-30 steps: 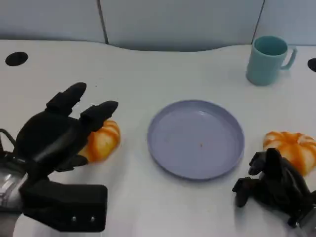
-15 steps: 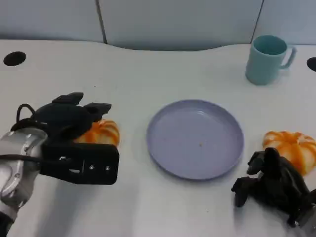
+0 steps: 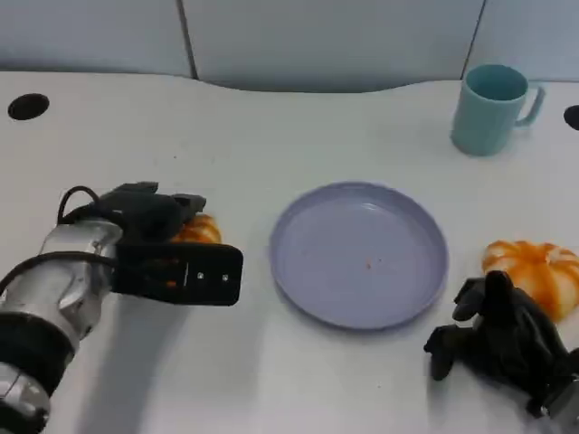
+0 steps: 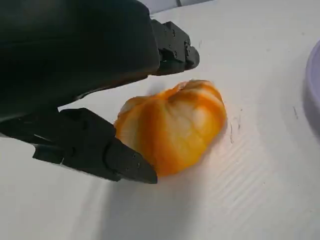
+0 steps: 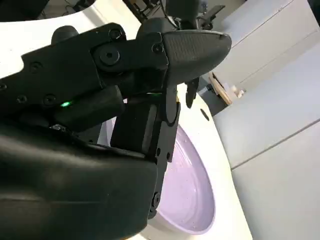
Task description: Grasp the bread from the table and place it into the plate.
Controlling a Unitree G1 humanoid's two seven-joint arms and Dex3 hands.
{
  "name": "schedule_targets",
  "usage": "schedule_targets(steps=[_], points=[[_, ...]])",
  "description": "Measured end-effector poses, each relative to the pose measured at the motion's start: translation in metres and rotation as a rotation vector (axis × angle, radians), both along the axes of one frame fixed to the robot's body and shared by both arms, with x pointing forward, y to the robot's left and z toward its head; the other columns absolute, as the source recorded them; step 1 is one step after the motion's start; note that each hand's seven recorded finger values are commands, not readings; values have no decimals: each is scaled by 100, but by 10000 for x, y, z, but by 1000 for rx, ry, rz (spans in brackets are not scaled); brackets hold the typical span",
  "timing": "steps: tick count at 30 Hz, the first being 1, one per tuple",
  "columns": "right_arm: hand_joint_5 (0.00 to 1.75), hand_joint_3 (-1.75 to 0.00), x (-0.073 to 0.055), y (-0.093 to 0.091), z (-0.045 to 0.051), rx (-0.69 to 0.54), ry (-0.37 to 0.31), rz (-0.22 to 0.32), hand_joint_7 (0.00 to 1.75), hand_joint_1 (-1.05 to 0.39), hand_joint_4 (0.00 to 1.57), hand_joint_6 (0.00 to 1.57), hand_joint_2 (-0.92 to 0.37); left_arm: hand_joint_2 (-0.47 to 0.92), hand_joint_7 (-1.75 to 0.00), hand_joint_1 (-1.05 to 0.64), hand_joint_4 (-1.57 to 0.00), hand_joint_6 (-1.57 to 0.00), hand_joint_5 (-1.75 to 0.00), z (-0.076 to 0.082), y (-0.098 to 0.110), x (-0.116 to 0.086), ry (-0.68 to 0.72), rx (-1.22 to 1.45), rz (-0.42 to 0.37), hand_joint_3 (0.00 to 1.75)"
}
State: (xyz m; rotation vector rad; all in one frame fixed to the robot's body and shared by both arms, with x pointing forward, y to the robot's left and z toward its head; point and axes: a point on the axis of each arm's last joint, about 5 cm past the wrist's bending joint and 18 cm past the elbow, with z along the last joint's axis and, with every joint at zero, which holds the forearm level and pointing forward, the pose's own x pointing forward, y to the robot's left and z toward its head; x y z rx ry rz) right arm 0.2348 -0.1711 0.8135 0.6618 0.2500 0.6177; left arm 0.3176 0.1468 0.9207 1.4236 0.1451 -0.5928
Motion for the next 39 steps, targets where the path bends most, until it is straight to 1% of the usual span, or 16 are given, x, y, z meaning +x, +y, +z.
schedule_targets(steps=[6, 11, 16, 19, 20, 21, 22, 24, 25, 26, 27, 28, 29, 30, 32, 39], points=[[73, -29, -2, 0, 4, -5, -2, 0, 48, -52, 157, 157, -92, 79, -1, -14, 0, -8, 0, -130, 9, 42, 51, 17, 22, 0], [72, -28, -4, -3, 3, -3, -3, 2, 47, -53, 157, 157, -92, 80, -2, -12, -4, -10, -2, -132, -12, 81, 73, 11, 42, 0], [73, -27, -17, -11, 0, -4, -2, -1, 48, -52, 157, 157, -92, 80, -4, -21, -10, -15, -5, -158, -6, 81, 107, -51, 79, 0], [73, -27, -26, -15, -1, -3, 0, -1, 49, -52, 157, 157, -92, 84, -9, -15, -28, -31, -14, -167, 0, 78, 116, -80, 93, 1], [73, -27, -29, -17, -1, -3, 0, -2, 49, -52, 157, 157, -92, 87, -14, -14, -44, -51, -22, -171, 4, 76, 113, -97, 98, 2], [73, -27, -31, -18, 1, -2, 3, -1, 49, -51, 157, 157, -92, 89, -13, -15, -54, -65, -34, -178, 9, 72, 102, -117, 105, 1], [73, -28, -34, -20, 3, -2, 6, -2, 48, -51, 157, 157, -92, 91, -11, -18, -62, -82, -54, -187, 13, 66, 85, -134, 111, 5], [73, -27, -37, -23, 4, 2, 9, -4, 48, -51, 157, 157, -92, 92, -16, -24, -75, -104, -74, -202, 19, 56, 50, -156, 116, 6], [73, -27, -38, -23, 5, 5, 12, -3, 48, -52, 157, 157, -92, 92, -17, -25, -79, -110, -79, -206, 22, 53, 32, -164, 117, 6], [73, -27, -39, -23, 6, 7, 14, -2, 48, -52, 157, 157, -92, 92, -42, -24, -85, -116, -109, -210, 23, 50, 15, -169, 116, 15], [73, -27, -40, -24, 6, 7, 16, -1, 48, -51, 157, 157, -92, 92, -117, -25, -83, -92, -148, -218, 25, 46, -4, -172, 116, 23], [73, -28, -42, -24, 6, 8, 17, -1, 49, -51, 157, 157, -92, 92, -145, -25, -84, -82, -161, -229, 27, 40, -28, -169, 115, 30], [73, -28, -43, -24, 6, 9, 17, 0, 49, -51, 157, 157, -92, 92, -160, -25, -84, -76, -168, -241, 27, 33, -56, -162, 115, 37], [72, -28, -44, -25, 6, 9, 18, 0, 49, -51, 157, 157, -92, 92, -168, -24, -81, -70, -172, -252, 29, 28, -80, -160, 115, 47], [72, -27, -48, -27, 6, 10, 20, 0, 49, -51, 157, 157, -92, 92, -173, -24, -75, -65, -174, -279, 25, 12, -101, -153, 110, 54], [73, -29, -55, -30, 11, 7, 22, -3, 49, -50, 157, 157, -92, 91, -175, -27, -84, -63, -175, -323, -2, -15, -137, -126, 75, 55]])
